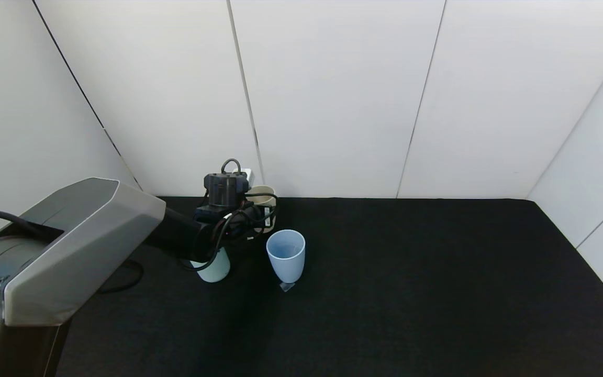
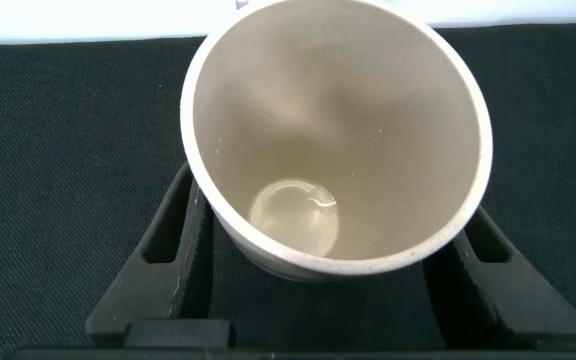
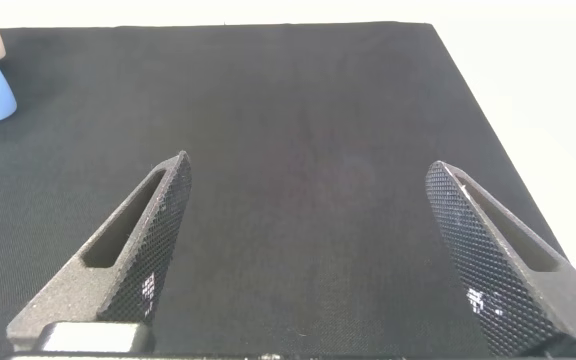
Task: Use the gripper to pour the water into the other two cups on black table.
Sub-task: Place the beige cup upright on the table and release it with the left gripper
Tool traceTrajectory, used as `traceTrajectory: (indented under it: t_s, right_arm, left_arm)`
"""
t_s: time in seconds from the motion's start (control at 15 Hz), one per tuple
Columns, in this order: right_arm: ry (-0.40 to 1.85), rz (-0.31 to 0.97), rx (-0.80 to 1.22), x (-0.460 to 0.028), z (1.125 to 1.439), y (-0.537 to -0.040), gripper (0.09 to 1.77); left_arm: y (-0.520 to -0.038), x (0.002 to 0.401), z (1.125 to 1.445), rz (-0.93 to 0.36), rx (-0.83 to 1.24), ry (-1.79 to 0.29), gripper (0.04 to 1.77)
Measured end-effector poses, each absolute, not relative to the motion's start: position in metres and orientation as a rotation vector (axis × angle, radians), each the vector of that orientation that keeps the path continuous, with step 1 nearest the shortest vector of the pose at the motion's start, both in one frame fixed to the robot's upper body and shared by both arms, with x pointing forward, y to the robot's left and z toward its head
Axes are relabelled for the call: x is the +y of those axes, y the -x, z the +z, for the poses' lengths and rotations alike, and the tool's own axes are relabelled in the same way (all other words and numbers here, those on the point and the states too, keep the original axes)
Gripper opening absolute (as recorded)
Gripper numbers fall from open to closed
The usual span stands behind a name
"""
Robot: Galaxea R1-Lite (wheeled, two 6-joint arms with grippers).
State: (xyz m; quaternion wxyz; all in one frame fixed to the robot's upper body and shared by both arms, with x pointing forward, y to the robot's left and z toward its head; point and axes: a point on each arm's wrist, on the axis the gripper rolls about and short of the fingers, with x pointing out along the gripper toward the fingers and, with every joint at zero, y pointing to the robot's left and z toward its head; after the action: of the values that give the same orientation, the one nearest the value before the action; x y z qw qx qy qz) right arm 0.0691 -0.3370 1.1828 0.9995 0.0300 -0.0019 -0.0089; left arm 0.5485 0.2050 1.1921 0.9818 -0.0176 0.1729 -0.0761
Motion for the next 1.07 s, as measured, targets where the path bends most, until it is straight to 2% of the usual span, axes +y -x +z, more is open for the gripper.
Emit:
traceTrajectory:
  t_s: [0.53, 0.73, 1.07]
  right_arm:
    - [-0.060, -0.018, -0.004, -0.3370, 1.1828, -0.0691, 1.71]
    - [-0.060, -0.018, -0.004, -0.3370, 1.1828, -0.0691, 1.71]
    - [-0.060, -0.018, -0.004, -0.3370, 1.1828, -0.0691, 1.71]
  left_arm:
    - [-0.5493, 0.2051, 1.1834, -0.149, 0.366, 0.029, 1.19]
    - [-0.5494, 0.2050, 1.1827, -0.150, 0.367, 0.030, 1.38]
    - [-0.5492, 0.2048, 1.1845, -0.153, 0.363, 0.032, 1.54]
